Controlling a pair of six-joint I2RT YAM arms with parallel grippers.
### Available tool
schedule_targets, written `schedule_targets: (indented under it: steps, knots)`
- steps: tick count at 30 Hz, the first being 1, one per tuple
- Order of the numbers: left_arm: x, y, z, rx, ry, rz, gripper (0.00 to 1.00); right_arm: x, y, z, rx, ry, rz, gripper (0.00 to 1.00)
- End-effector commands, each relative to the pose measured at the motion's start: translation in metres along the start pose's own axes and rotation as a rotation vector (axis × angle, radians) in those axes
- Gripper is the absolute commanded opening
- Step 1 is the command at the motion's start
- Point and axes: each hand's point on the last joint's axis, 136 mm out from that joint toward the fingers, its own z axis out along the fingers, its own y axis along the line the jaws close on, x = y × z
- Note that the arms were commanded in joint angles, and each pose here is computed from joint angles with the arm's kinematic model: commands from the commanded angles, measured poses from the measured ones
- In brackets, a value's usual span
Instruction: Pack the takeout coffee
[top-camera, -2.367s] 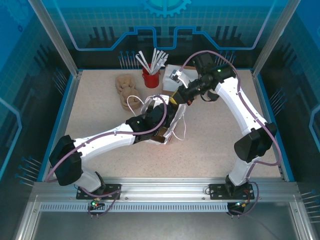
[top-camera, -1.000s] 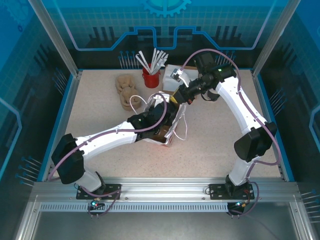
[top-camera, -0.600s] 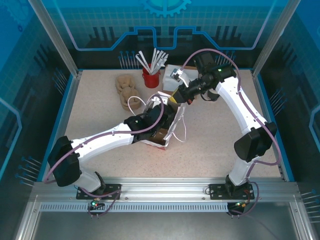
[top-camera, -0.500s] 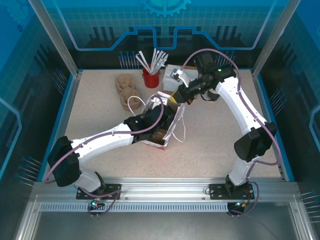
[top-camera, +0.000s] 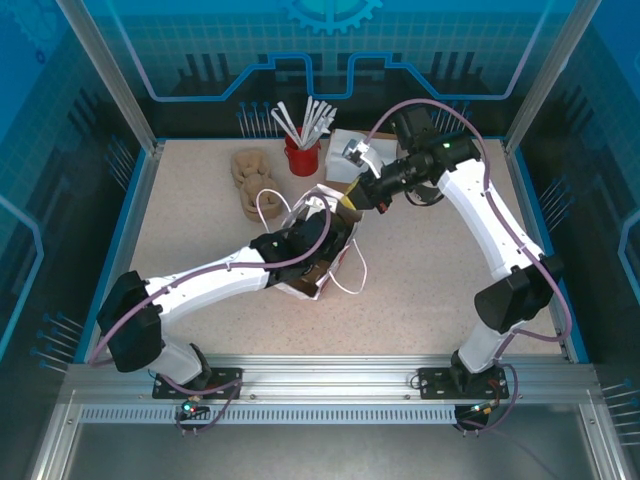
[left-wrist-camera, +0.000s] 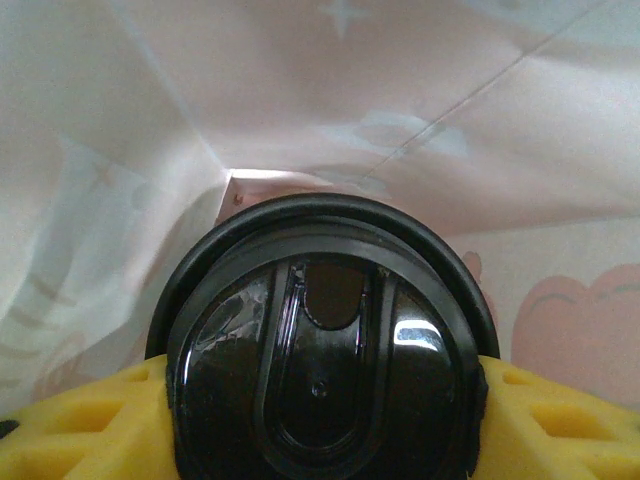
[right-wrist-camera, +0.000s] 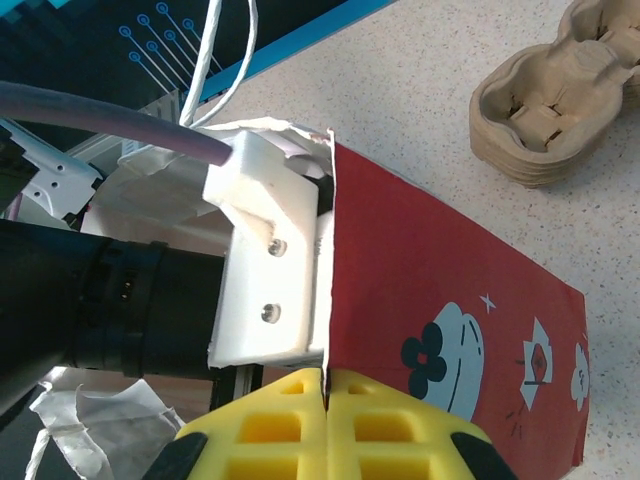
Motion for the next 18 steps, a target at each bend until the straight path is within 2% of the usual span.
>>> schedule_targets:
  steps: [1,18]
  knots:
    - [0.005,-0.001,0.005,-0.011,0.012,0.034,0.61,-0.006,0.024,-0.004,-0.050,-0.029,-0.032,0.00]
    - [0.021,-0.015,0.020,0.006,0.121,0.030,0.60,0.004,0.017,-0.002,-0.047,-0.041,0.000,0.00]
